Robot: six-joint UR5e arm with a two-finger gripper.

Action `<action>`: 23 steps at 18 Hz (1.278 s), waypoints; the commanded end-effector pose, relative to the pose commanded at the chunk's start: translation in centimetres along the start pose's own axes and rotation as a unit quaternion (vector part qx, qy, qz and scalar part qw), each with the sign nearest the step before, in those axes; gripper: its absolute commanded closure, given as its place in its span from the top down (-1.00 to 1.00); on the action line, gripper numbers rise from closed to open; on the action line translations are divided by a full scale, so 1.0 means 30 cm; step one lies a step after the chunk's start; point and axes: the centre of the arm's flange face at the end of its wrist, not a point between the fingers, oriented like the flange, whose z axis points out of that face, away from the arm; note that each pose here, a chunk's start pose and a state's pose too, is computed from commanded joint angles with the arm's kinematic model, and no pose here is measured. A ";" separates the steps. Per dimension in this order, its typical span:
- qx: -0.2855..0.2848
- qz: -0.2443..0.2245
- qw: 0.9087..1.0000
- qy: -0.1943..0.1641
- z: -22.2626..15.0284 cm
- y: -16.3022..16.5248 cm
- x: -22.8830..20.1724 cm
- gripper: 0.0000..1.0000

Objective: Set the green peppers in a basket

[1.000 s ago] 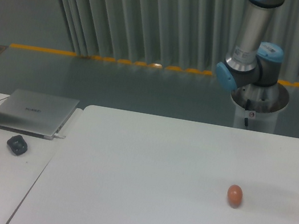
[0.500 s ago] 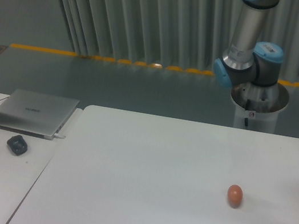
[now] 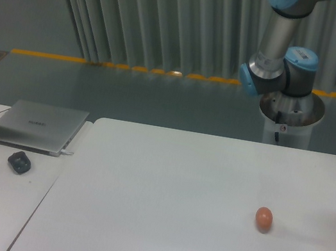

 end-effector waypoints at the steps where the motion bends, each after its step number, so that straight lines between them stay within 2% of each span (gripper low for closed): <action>1: -0.005 0.002 1.000 0.005 0.020 0.000 0.000 1.00; 11: -0.018 0.000 0.999 0.042 0.136 0.030 0.023 1.00; 21: -0.020 -0.014 0.998 0.062 0.203 0.068 0.029 1.00; 22: -0.021 -0.015 0.998 0.065 0.213 0.071 0.031 0.91; 23: -0.021 -0.016 0.997 0.068 0.216 0.073 0.030 0.72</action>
